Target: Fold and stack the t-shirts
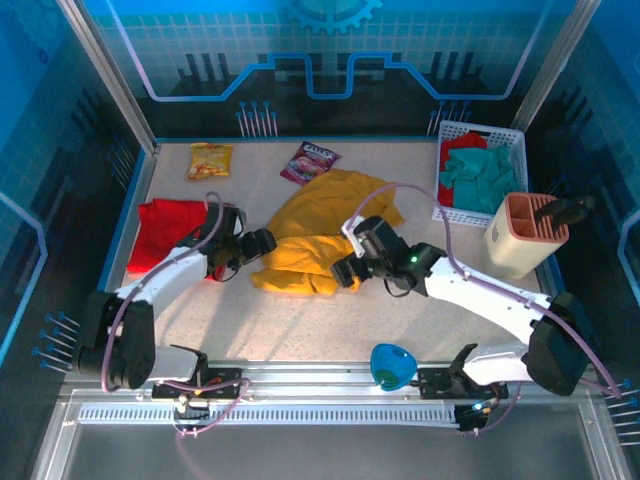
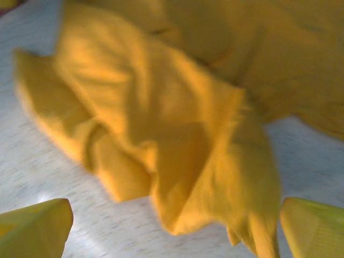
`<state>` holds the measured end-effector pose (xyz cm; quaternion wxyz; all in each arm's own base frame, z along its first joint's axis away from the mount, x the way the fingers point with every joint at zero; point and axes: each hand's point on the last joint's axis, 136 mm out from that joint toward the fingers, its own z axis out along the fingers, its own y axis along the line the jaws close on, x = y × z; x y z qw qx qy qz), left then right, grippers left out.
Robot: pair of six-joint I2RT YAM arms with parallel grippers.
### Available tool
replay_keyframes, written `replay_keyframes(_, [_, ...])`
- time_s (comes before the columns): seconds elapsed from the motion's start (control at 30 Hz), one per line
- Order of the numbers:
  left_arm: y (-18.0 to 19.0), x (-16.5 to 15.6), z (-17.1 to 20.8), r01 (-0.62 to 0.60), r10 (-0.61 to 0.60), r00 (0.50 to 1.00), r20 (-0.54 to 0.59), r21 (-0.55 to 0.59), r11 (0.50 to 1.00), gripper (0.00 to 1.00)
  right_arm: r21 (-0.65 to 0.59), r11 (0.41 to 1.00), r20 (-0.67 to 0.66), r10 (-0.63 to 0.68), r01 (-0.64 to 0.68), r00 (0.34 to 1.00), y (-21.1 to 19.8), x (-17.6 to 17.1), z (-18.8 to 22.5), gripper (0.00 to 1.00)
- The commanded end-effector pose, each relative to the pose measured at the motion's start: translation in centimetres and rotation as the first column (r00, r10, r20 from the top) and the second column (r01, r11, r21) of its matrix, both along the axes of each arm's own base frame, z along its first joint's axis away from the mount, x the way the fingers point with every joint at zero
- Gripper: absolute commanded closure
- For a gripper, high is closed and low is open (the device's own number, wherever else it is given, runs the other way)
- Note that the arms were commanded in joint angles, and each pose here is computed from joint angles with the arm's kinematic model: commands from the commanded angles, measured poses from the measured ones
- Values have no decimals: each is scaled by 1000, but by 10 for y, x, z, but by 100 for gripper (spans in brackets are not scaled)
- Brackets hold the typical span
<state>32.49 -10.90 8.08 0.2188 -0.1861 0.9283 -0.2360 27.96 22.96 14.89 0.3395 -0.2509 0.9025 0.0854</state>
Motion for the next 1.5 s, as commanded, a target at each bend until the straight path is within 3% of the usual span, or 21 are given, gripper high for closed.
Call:
replay_keyframes(0.0, [-9, 5, -20, -4, 3, 999, -38, -30, 1000, 23, -48, 936, -12, -349, 348, 937, -57, 42, 0, 0])
replay_keyframes(0.17, [-18, 25, -30, -18, 16, 999, -34, -57, 998, 26, -69, 899, -100, -439, 434, 893, -64, 63, -24, 0])
replay_keyframes(0.27, [-24, 38, -33, -21, 18, 999, -30, -75, 997, 35, -30, 905, -123, -426, 425, 897, -57, 62, -27, 0])
replay_keyframes(0.4, [-32, 50, -23, -7, 8, 1000, 7, -81, 997, 64, -8, 907, -133, -418, 421, 899, -58, 55, -29, 0])
replay_keyframes(0.53, [-34, 54, 6, 22, -19, 999, 48, -55, 998, 79, 44, 939, -165, -331, 342, 929, -44, 40, -29, 3])
replay_keyframes(0.67, [-31, 54, 46, 63, -63, 995, 83, -6, 998, 81, 141, 974, -198, -149, 178, 969, -2, 12, -28, 5])
replay_keyframes(0.77, [-29, 57, 75, 72, -74, 990, 121, 22, 997, 82, 150, 981, -197, -89, 120, 976, 27, -5, -30, 7])
replay_keyframes(0.9, [-32, 61, 114, 78, -78, 981, 178, 4, 997, 83, 79, 981, -155, -165, 178, 974, 38, -4, -39, 9])
replay_keyframes(0.97, [-33, 62, 128, 80, -77, 978, 194, -11, 997, 83, 41, 968, -163, -239, 249, 957, 36, 1, -46, 5])
replay_keyframes(1.13, [-41, 62, 150, 102, -88, 973, 214, -57, 993, 85, -39, 963, -66, -267, 265, 961, 51, 14, -53, 1])
replay_keyframes(1.37, [-42, 59, 158, 101, -81, 970, 228, -76, 992, 85, 81, 983, -81, -160, 167, 984, 102, 24, -51, 4])
replay_keyframes(1.47, [-43, 60, 162, 102, -81, 969, 234, -79, 992, 85, 72, 986, -77, -147, 153, 986, 112, 25, -56, 4])
